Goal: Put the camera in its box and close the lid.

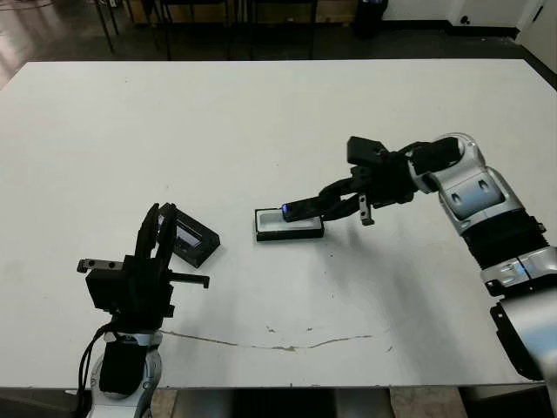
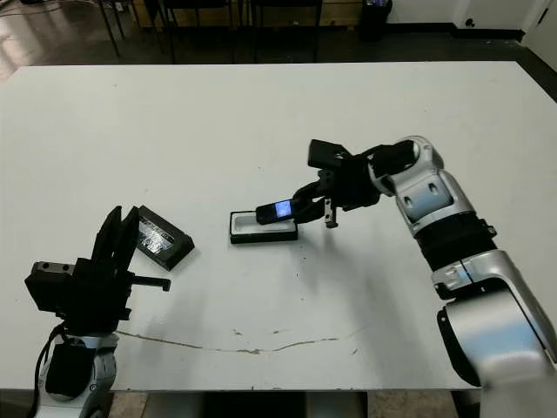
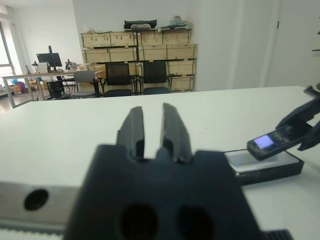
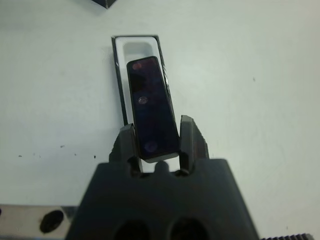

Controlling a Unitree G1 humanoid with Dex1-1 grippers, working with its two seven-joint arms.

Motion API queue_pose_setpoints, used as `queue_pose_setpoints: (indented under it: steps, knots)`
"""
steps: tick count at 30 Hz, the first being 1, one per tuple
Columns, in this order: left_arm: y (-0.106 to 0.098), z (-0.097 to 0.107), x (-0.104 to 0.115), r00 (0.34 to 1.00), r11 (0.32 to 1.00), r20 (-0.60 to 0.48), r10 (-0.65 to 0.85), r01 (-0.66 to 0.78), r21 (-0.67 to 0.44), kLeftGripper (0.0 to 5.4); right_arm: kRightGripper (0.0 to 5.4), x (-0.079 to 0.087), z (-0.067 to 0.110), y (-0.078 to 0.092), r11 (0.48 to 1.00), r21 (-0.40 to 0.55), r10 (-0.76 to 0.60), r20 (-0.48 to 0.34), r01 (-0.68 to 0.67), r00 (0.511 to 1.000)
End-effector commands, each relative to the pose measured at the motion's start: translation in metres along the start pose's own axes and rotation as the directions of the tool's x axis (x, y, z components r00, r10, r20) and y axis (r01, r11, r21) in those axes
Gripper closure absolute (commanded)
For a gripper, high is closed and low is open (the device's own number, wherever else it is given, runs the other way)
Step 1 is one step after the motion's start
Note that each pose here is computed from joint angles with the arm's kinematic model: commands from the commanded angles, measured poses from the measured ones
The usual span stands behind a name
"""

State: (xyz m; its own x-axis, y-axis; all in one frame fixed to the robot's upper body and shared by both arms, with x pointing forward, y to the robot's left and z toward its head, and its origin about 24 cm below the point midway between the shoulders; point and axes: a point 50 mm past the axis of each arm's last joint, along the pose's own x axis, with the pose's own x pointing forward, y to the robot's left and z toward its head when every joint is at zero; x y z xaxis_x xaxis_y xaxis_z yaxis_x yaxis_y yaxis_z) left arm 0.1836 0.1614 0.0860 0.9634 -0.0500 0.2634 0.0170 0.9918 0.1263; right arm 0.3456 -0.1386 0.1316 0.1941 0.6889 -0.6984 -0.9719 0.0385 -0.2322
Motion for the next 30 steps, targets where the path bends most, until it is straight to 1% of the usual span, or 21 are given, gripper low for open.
queue_pose_setpoints:
  steps: [1,7,12,16,18,23,30]
  knots:
    - [0.0,-0.004,-0.005,1.0,1.0,-0.027,0.01,-0.01,-0.001,5.4,5.3,0.003,0.003,0.001,1.0,-0.001,0.003,0.002,-0.003,1.0]
    - [0.001,-0.005,-0.007,0.999,1.0,-0.035,0.007,-0.007,0.003,5.4,5.3,0.004,0.008,0.002,1.0,-0.015,0.0,-0.02,0.0,1.0]
    - [-0.002,-0.005,-0.008,0.999,1.0,-0.039,0.0,0.0,0.015,5.4,5.3,0.006,0.013,0.003,0.999,-0.049,-0.008,-0.012,0.008,1.0]
    - [-0.002,-0.005,-0.008,0.999,1.0,-0.036,-0.002,0.002,0.024,5.4,5.3,0.008,0.016,0.003,0.999,-0.044,-0.017,-0.015,0.016,1.0]
    - [-0.003,-0.005,-0.008,0.999,1.0,-0.033,-0.002,0.003,0.026,5.4,5.3,0.008,0.017,0.003,0.999,-0.042,-0.025,-0.03,0.024,0.999]
    - [-0.004,-0.005,-0.009,0.999,1.0,-0.035,-0.003,0.004,0.023,5.4,5.3,0.01,0.015,0.003,0.999,-0.04,-0.031,-0.015,0.03,0.999]
    - [-0.005,-0.007,-0.01,0.999,1.0,-0.038,-0.007,0.007,0.019,5.4,5.3,0.012,0.012,0.002,0.999,-0.031,-0.044,-0.044,0.043,0.998]
